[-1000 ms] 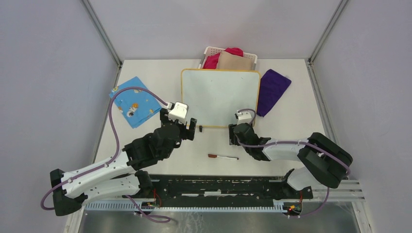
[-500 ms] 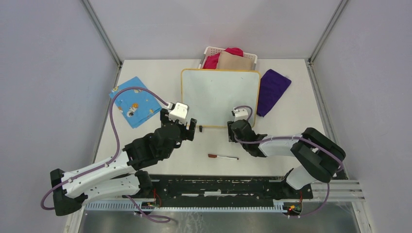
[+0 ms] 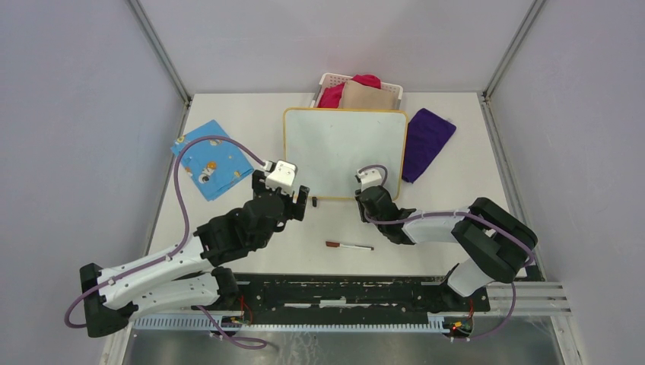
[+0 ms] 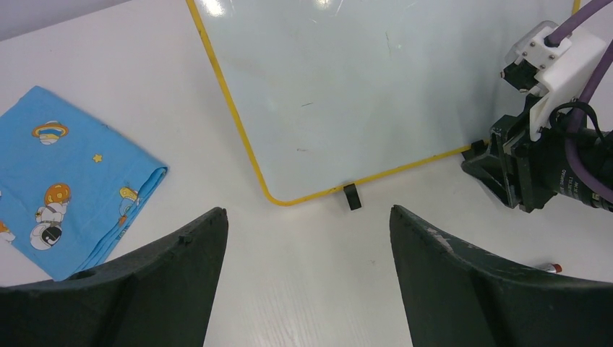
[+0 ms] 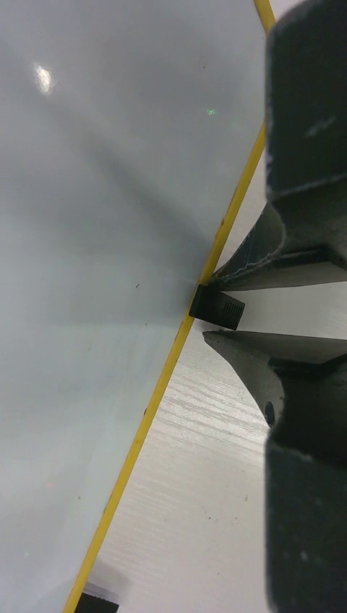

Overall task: Write a sentence on the whiteboard
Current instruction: Move the whiteboard to the center of the board.

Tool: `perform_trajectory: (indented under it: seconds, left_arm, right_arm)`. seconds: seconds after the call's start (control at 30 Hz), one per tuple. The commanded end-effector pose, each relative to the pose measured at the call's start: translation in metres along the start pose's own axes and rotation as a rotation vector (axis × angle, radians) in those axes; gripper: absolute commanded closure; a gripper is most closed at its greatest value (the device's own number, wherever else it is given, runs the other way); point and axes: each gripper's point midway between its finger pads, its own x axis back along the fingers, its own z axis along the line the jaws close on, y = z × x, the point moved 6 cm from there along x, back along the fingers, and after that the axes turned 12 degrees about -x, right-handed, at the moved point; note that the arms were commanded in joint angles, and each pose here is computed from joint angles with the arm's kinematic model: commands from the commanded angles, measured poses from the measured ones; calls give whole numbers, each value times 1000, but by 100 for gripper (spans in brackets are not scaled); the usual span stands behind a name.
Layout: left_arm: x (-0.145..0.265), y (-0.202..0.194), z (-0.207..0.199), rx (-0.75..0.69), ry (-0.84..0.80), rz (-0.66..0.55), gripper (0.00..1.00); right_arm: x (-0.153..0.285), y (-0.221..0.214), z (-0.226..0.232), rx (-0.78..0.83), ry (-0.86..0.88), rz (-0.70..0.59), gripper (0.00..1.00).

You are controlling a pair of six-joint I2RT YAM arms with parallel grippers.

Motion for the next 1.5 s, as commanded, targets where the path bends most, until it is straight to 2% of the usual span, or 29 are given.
perform_trajectory:
  seconds: [0.0, 0.43, 0.77, 0.87, 1.2, 1.47]
  left_arm:
    - [-1, 5, 1, 2, 10, -16, 13]
    - [-3, 4, -1, -9, 7, -8, 13]
    - [-3, 3, -2, -11, 4, -6, 13]
    - [-3, 4, -2, -12, -1, -5, 13]
    - [-3, 3, -4, -11, -8, -5, 12]
    - [-2, 4, -2, -2, 0, -11, 12]
  right_arm:
    - [-5, 14, 4, 80, 18, -38, 70]
    - [-3, 15, -15, 165, 2, -17, 89]
    - [-4, 16, -9, 173, 55, -1, 89]
    - [-3, 15, -6, 158, 72, 8, 86]
    - [6, 13, -7, 117, 87, 15, 61]
    - [23, 25, 1, 67, 158, -2, 47]
